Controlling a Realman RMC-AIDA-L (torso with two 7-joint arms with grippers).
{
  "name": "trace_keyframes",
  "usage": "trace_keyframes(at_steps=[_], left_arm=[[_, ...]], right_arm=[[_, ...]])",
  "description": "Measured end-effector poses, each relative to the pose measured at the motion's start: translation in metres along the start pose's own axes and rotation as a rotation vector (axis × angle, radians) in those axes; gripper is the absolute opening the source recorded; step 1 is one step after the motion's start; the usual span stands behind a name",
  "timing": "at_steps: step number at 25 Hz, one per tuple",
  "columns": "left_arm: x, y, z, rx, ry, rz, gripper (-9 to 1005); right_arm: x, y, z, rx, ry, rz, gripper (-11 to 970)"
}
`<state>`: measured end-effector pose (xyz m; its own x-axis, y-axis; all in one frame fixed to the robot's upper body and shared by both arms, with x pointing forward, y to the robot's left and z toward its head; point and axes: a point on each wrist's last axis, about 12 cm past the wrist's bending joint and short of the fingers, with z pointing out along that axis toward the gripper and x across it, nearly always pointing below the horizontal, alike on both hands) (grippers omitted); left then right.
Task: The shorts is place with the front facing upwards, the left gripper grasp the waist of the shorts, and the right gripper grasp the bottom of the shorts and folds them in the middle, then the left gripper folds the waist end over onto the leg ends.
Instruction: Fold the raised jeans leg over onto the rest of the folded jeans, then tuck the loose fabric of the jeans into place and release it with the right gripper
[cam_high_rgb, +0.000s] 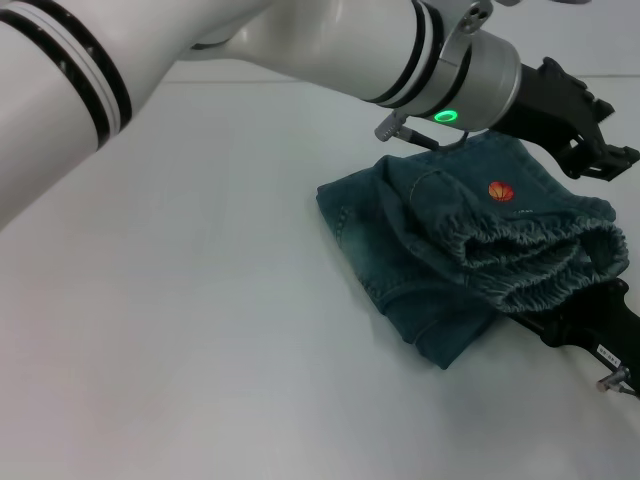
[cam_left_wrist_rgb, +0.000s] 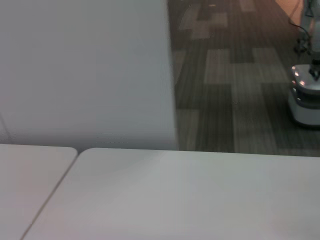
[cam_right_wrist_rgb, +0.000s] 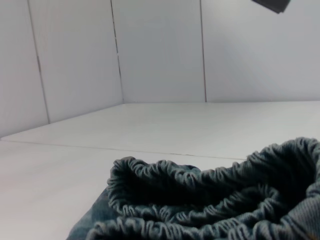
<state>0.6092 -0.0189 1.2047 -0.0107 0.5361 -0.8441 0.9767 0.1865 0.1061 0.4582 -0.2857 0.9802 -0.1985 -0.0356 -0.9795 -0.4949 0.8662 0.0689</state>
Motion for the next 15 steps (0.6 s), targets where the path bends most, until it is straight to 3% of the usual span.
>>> trace_keyframes(at_steps=[6,15], left_arm=[[0.006,0.006,-0.005,-0.026,-0.009,-0.023,642],[0.022,0.013,-0.029,-0.068,-0.052,-0.074,765]], right_arm=[[0.000,-0.004,-0.002,0.026,-0.003,0.034,912],[-0.010,-0.029,-0.002,0.073,0.008,0.076,912]])
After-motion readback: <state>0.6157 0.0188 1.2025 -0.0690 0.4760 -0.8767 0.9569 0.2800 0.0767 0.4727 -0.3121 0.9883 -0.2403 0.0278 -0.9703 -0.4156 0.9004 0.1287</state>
